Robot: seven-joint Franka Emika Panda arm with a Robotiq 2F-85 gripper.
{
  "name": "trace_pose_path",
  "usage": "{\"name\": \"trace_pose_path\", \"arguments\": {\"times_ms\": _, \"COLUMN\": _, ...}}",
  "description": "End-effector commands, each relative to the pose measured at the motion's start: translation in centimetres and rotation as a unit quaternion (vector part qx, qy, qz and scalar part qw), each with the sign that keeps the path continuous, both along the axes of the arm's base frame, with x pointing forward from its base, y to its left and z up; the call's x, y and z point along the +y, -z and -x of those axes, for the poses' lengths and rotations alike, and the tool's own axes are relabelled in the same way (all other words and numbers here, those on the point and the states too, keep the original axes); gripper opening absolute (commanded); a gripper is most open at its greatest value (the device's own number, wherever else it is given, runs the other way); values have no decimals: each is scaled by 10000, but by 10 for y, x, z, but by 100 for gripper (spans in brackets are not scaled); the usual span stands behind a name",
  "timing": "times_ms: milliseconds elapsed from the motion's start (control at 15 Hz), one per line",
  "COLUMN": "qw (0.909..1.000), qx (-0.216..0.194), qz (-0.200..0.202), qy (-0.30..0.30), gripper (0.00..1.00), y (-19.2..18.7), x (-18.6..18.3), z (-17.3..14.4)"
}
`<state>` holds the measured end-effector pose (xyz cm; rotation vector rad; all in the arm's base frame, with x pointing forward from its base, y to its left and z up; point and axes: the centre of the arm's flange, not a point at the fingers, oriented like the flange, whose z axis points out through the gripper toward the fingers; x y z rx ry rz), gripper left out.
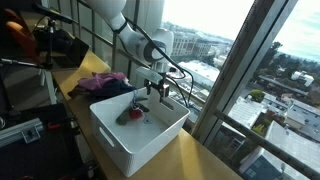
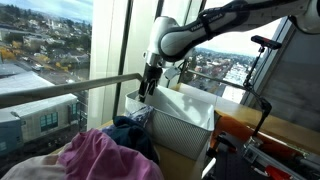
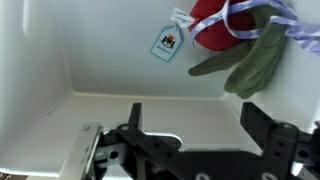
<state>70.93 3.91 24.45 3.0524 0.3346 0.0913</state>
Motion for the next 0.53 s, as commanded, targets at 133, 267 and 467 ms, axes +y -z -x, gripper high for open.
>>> {"name": "trace_pose_path", "arguments": {"times_ms": 133, "qw": 9984, "qx": 529, "qz": -123, "qy": 144, "gripper": 100, "y": -9, "x": -11, "z": -14}}
{"name": "trace_pose_path", "arguments": {"times_ms": 267, "qw": 9963, "qx": 796, "qz": -164, "qy": 286, "gripper": 100, "y": -5, "x": -21, "z": -10}}
{"name": "trace_pose_path", "arguments": {"times_ms": 467, "qw": 9923, "qx": 1115, "qz": -276, "qy": 469, "gripper": 100, "y": 7, "x": -30, "z": 1}}
